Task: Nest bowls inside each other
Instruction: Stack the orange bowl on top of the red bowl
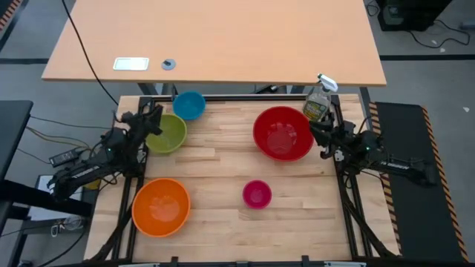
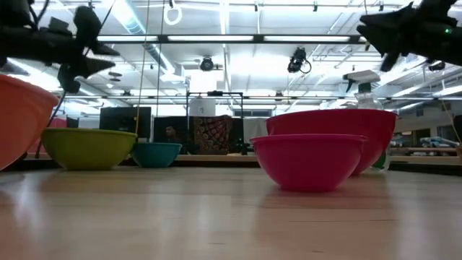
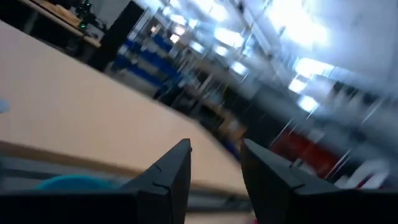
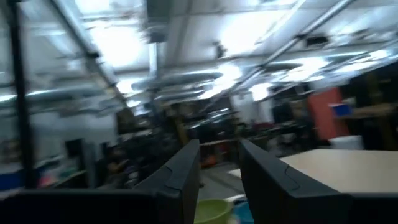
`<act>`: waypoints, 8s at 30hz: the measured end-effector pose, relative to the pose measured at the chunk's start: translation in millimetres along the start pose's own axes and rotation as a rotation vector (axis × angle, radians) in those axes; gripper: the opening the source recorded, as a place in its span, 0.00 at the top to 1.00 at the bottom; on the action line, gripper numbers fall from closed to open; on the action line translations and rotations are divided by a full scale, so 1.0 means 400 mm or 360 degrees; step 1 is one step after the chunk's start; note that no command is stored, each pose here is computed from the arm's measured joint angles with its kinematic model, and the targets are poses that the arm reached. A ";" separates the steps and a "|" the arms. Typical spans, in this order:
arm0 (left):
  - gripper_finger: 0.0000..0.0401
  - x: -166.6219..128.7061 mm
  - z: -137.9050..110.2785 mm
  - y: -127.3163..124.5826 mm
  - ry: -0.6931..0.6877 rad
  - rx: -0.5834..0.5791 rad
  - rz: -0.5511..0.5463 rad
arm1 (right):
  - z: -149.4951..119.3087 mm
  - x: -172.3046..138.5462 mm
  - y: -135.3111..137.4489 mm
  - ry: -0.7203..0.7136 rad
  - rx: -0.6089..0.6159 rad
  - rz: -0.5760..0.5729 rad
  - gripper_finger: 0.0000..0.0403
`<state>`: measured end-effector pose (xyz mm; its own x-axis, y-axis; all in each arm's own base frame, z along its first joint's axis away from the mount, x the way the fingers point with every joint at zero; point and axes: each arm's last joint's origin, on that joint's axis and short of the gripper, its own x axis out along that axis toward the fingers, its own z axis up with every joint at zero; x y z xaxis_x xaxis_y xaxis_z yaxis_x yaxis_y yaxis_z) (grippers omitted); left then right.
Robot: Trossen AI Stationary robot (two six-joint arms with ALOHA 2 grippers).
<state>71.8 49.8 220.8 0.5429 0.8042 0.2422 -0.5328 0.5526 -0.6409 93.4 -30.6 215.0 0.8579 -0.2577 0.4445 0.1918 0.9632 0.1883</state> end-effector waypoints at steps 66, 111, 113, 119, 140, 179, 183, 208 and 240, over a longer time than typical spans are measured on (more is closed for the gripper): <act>0.52 0.004 0.302 -0.265 0.1078 0.0126 -0.0556 | -0.358 0.838 0.417 0.1537 0.0484 0.0319 0.69; 0.52 -0.066 -0.124 -0.246 0.2899 0.1587 -0.0835 | -0.439 0.710 0.500 0.2103 0.0317 0.0148 0.52; 0.52 -0.069 -0.130 -0.234 0.2883 0.1610 -0.0785 | -0.439 0.708 0.504 0.2104 0.0312 0.0156 0.52; 0.52 -0.080 -0.151 -0.206 0.2933 0.1655 -0.0721 | -0.438 0.710 0.504 0.2090 0.0304 0.0170 0.52; 0.95 -0.080 -0.198 -0.208 0.3136 0.1513 -0.0389 | -0.435 0.728 0.488 0.2050 0.0338 0.0217 0.52; 0.94 -0.030 -0.195 -0.264 0.2512 0.0646 0.0274 | -0.461 0.726 0.411 0.1999 -0.0020 -0.0316 0.65; 0.91 -0.027 -0.197 -0.270 0.2495 0.0617 0.0244 | -0.463 0.720 0.402 0.2030 -0.0061 -0.0377 0.82; 0.33 -0.014 -0.041 -0.284 0.1835 0.0392 -0.0095 | -0.271 0.713 0.298 0.2209 -0.0026 -0.0647 0.94; 0.33 0.029 -0.042 -0.270 0.1532 0.0370 0.0170 | 0.021 0.218 -0.030 0.1481 0.0529 -0.1783 0.93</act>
<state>146.4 -4.4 280.6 0.7252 0.3885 -0.5684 -0.6674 0.5997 -0.4416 161.8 -65.1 259.1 0.3561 -0.5696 -0.7408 0.9344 0.2097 0.2880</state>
